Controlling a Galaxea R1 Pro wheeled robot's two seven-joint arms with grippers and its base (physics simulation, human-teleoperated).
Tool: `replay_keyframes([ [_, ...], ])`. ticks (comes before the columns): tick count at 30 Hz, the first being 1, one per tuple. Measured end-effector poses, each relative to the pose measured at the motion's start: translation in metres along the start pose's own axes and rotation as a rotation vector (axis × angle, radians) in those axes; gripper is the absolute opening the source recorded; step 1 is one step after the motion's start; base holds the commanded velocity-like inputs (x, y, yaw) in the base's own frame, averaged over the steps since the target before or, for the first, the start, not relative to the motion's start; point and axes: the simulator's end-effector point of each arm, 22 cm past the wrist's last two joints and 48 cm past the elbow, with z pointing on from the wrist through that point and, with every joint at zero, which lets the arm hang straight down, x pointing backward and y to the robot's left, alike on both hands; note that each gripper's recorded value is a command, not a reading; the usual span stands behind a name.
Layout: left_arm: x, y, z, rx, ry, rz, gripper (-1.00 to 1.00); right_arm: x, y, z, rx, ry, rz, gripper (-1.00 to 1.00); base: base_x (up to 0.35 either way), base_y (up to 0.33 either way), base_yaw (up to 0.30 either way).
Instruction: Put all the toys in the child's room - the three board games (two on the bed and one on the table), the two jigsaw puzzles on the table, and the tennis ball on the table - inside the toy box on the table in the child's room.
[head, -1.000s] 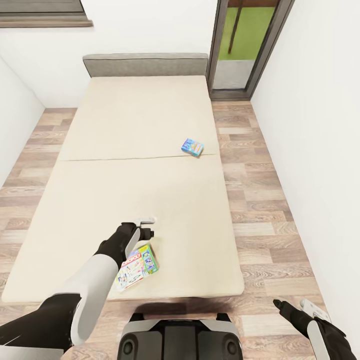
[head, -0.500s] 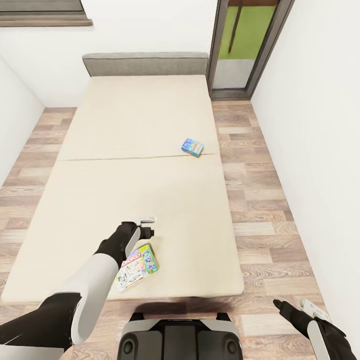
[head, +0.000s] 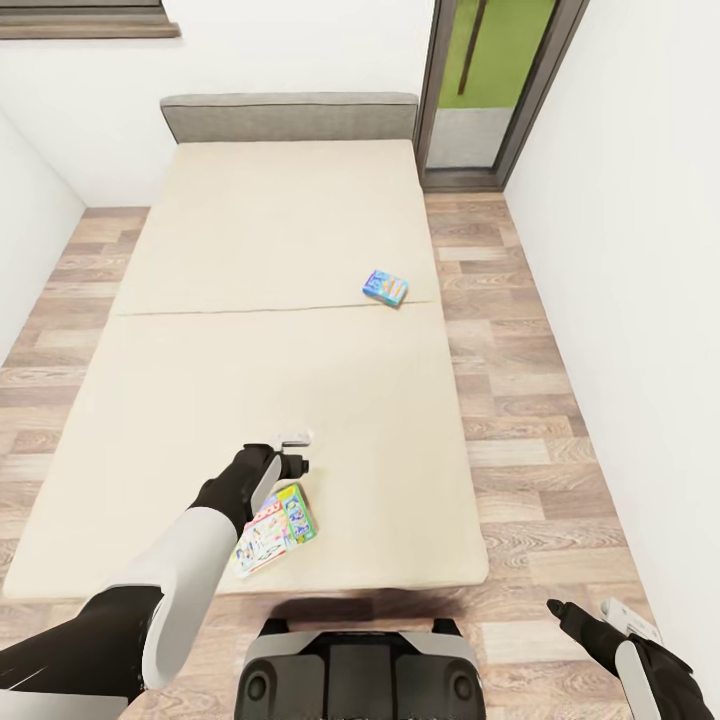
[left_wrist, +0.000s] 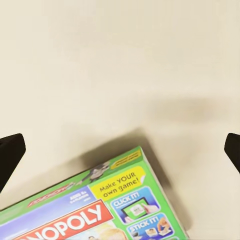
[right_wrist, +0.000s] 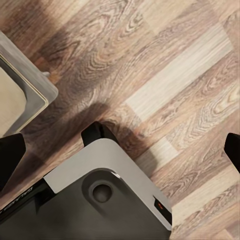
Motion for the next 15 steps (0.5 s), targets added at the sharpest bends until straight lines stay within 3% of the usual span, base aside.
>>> replay_keyframes([
  [15,0.004,0.0,0.013,-0.002,-0.023,0.001,1.0,0.008,-0.007,0.006,0.017,0.019,-0.003,1.0,0.0,0.0,0.0],
])
